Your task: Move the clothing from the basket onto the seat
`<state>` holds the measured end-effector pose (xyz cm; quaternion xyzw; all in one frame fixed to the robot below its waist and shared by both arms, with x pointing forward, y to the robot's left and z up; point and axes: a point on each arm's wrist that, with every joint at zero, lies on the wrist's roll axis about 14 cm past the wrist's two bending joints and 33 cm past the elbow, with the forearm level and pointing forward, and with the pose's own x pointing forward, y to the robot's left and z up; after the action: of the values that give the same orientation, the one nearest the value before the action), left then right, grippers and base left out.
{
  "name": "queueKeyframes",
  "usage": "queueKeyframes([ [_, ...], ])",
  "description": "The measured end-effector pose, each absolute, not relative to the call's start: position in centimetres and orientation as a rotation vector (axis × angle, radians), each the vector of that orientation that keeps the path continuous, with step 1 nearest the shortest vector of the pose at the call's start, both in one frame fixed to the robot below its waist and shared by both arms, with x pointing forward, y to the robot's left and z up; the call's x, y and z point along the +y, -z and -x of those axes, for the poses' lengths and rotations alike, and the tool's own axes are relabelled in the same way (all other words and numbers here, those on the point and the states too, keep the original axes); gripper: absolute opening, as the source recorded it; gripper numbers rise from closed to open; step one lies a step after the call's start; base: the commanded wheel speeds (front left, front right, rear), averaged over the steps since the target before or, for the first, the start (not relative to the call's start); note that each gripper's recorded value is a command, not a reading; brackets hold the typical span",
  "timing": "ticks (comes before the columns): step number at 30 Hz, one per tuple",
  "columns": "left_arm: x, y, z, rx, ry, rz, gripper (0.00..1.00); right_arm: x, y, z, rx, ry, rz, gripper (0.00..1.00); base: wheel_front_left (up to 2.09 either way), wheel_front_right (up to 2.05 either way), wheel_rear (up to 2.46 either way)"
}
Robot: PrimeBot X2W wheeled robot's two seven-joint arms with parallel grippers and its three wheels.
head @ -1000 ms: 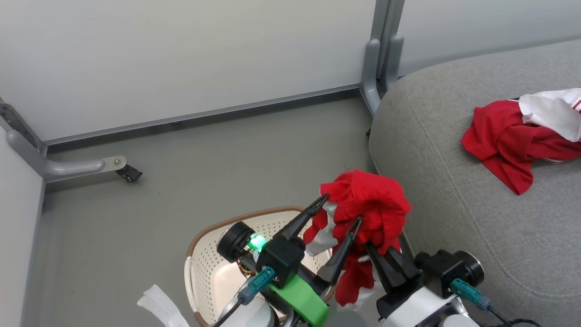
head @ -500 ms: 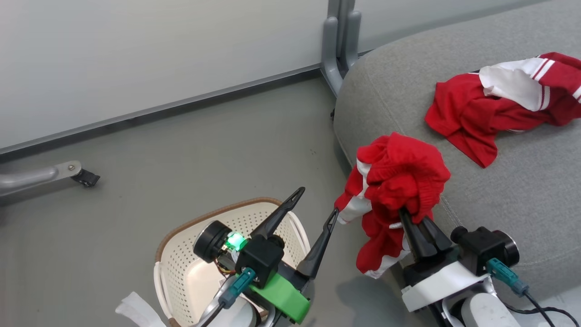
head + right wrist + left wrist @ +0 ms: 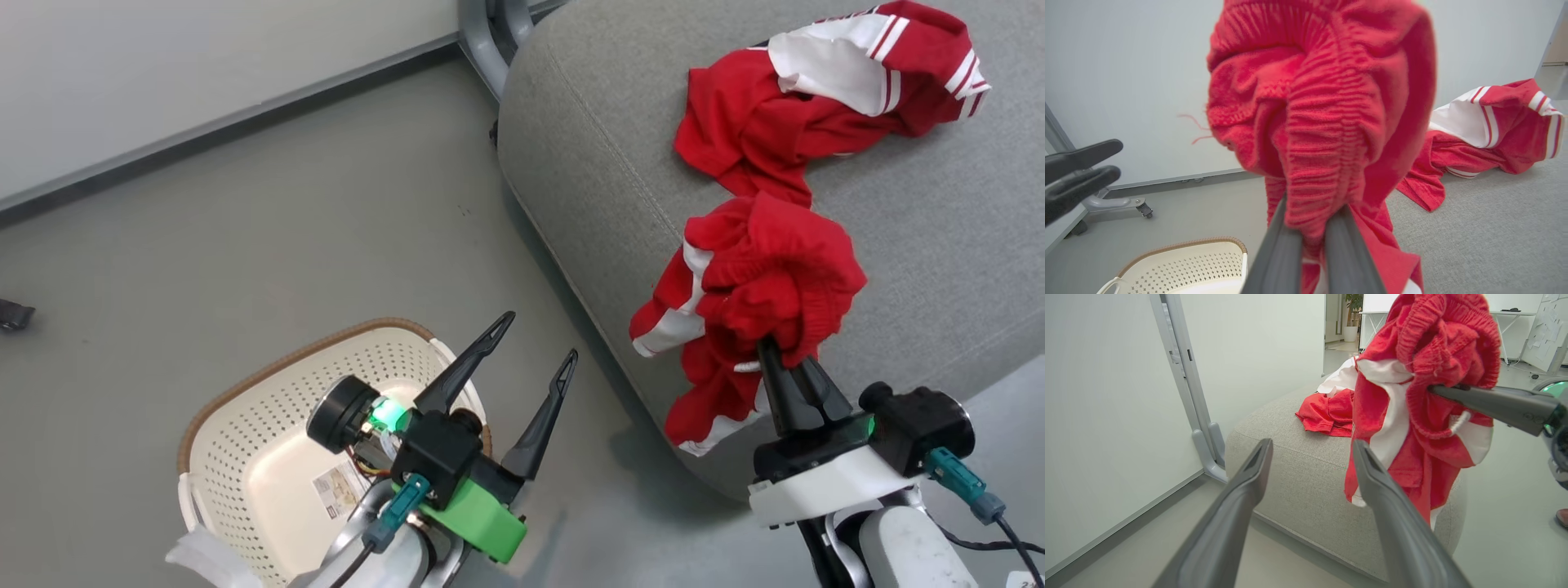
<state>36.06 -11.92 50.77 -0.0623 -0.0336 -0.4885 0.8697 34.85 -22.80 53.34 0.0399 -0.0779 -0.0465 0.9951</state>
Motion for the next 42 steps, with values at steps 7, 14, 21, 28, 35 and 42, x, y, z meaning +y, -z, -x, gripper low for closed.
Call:
queueKeyframes([
  [7, -12.8, -48.8, -37.6, -0.029, 1.066, 0.141, 1.0, -26.1, -53.9, -37.6, -0.178, 0.172, -0.068, 0.0, 0.0, 0.0, 0.0],
  [14, -12.9, -46.2, -39.9, 0.001, 1.082, 0.148, 1.0, -30.6, -56.9, -43.0, -0.294, 0.257, -0.032, 0.0, 0.0, 0.0, 0.0],
  [21, -11.6, -42.3, -41.9, 0.056, 1.061, 0.154, 1.0, -35.6, -60.0, -49.9, -0.385, 0.281, 0.07, 0.0, 0.0, 0.0, 0.0],
  [28, -10.2, -38.9, -43.1, 0.102, 1.026, 0.145, 1.0, -40.3, -58.1, -56.3, -0.329, 0.342, 0.078, 0.0, 0.0, 0.0, 0.0],
  [35, -8.5, -36.3, -43.6, 0.159, 0.972, 0.138, 1.0, -44.9, -50.4, -57.9, -0.11, 0.458, 0.081, 0.0, 0.0, 0.0, 0.0],
  [42, -6.6, -35.3, -44.1, 0.182, 0.905, 0.097, 1.0, -44.7, -45.6, -57.3, 0.004, 0.475, 0.076, 1.0, 0.0, 0.0, 0.0],
])
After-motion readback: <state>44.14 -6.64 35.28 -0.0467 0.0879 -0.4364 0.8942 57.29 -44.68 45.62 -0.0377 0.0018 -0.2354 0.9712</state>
